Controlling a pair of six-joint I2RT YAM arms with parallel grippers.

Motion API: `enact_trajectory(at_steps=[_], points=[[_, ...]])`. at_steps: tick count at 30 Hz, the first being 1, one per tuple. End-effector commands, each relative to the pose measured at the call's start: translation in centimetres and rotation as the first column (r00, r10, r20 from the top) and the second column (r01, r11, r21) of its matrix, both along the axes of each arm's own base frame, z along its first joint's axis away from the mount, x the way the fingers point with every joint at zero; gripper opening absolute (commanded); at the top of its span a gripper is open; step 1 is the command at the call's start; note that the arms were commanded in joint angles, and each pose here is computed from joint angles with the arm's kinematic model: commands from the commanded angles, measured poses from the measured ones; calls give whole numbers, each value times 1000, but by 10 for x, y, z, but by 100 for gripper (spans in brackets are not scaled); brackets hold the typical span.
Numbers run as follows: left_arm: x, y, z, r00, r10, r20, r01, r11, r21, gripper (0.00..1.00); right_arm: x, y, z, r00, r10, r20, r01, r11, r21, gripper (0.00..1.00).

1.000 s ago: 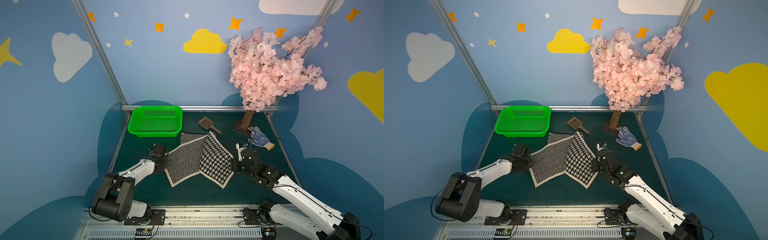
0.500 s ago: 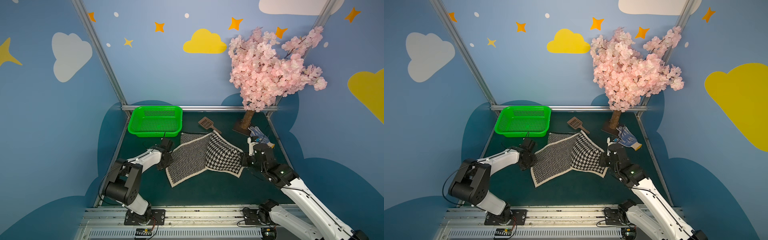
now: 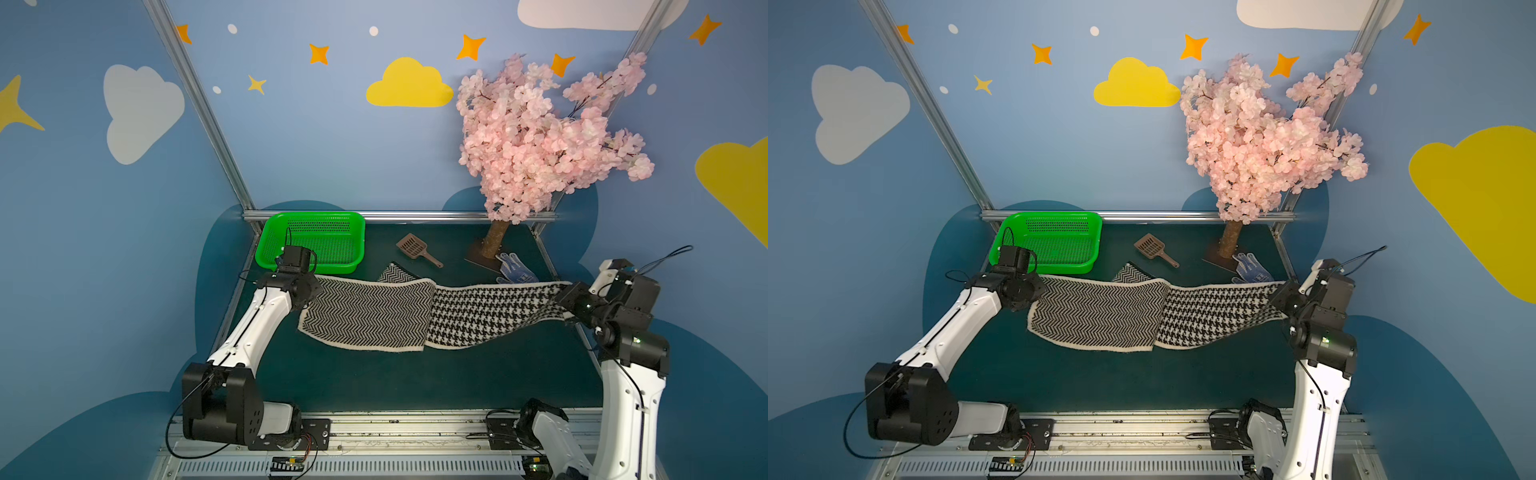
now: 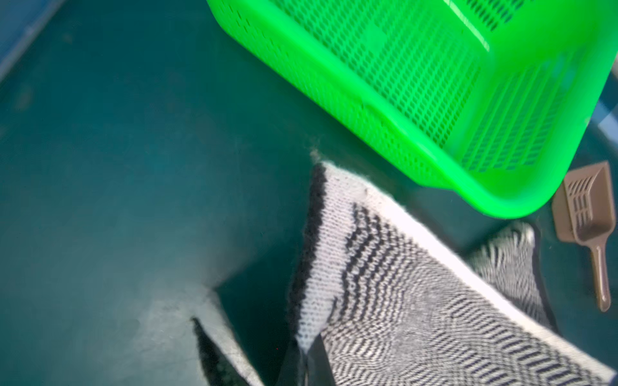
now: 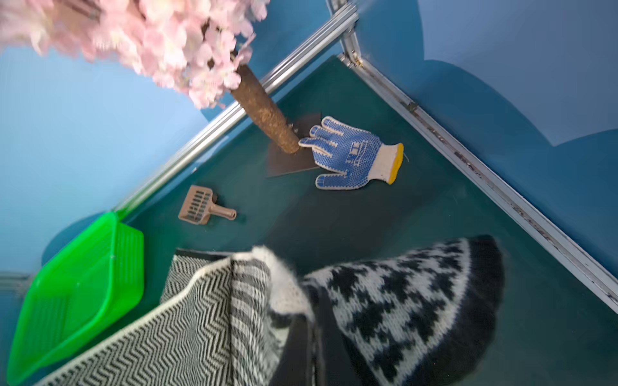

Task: Roll up the scarf and place it into the basket
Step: Flatten out the scarf at the center of the board.

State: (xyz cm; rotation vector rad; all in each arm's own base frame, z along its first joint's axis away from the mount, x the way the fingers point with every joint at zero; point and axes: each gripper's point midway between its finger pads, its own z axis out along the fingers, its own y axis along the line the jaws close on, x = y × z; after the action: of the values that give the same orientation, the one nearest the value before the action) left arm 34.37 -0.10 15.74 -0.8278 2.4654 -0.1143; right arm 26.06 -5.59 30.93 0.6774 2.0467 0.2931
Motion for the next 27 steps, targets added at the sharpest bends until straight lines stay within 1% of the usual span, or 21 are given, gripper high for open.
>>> enact_trajectory(at_steps=[1,2,6,8,10,12,16,21,24,27], points=[[-1,21,16,1000,24,9,-25,999,39,3,-5,4,17,1000,-4,29,0,993,117,0],[1,27,21,999,41,19,-42,998,48,3,-8,-2,24,998,-42,44,36,991,131,0],[6,53,34,990,126,62,-130,989,68,3,-22,-23,57,981,-182,65,174,977,123,0],[6,66,40,981,172,90,-178,981,73,3,-28,-31,74,970,-231,78,221,968,116,0],[3,77,45,968,216,127,-227,970,85,3,-28,-35,90,964,-249,96,237,964,123,0],[3,85,48,953,253,166,-267,961,65,3,-27,-38,104,958,-266,102,252,958,137,0],[-2,101,50,923,329,201,-346,936,60,3,-30,-48,122,942,-317,111,298,941,159,0],[-6,126,45,883,410,227,-432,901,51,3,-53,-65,140,897,-428,106,424,904,59,0],[-4,138,42,868,438,235,-464,884,63,3,-58,-69,149,887,-447,118,446,894,34,0],[0,141,36,869,448,210,-471,879,73,3,-59,-71,157,881,-455,130,456,890,21,0]])
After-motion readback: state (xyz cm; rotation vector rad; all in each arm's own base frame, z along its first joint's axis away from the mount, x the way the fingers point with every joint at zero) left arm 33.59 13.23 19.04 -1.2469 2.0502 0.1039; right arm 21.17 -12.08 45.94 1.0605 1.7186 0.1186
